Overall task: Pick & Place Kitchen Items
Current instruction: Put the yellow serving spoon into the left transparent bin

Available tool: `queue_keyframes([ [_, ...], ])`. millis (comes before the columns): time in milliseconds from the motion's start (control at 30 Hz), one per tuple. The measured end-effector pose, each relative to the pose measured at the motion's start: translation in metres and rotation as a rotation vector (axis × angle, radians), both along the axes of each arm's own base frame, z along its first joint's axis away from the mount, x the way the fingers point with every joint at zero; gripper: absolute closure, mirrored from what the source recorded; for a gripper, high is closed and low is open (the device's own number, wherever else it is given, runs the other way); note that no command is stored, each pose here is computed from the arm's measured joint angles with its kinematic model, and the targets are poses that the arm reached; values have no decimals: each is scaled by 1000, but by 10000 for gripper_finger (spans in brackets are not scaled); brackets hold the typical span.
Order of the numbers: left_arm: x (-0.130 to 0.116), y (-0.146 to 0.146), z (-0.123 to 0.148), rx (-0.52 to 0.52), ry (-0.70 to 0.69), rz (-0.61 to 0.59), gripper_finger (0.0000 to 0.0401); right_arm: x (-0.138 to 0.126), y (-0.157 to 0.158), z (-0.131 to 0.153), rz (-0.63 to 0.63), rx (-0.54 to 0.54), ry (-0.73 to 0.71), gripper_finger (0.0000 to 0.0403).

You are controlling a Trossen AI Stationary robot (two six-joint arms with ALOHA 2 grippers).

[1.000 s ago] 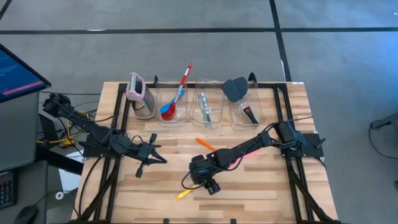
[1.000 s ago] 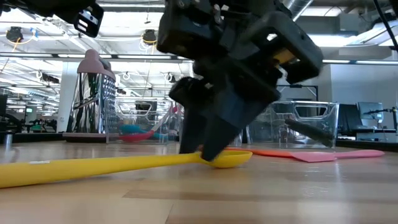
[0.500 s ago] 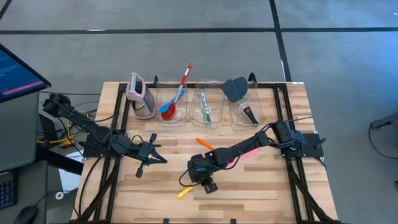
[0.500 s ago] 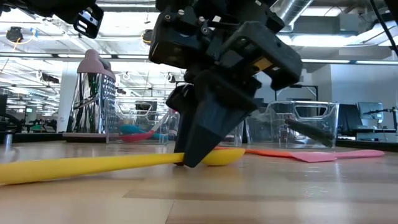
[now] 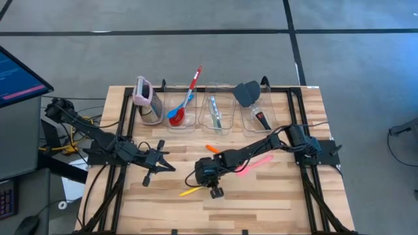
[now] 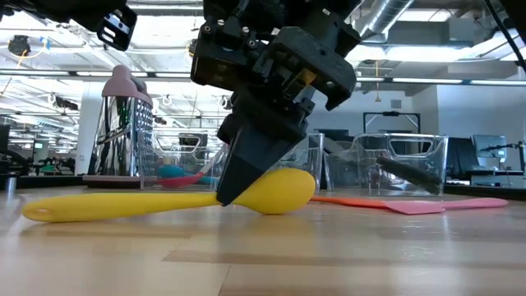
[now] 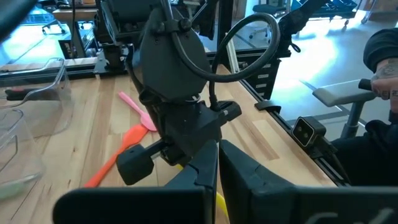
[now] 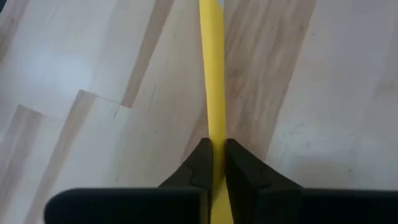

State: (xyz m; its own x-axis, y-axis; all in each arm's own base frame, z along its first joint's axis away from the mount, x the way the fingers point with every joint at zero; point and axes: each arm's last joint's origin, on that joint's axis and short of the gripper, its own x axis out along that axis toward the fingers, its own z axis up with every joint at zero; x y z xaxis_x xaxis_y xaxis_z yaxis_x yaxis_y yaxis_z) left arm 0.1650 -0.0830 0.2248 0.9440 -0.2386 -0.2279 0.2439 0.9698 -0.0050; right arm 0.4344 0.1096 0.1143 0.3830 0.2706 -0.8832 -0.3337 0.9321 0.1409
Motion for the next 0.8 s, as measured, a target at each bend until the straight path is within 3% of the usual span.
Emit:
queue_keyframes([
  [533,0,0,0,-1,0,-3,398,2,-1,6,55,1,-11,395],
  [800,0,0,0,-1,0,-3,398,-3,0,3,58,-6,44,334],
])
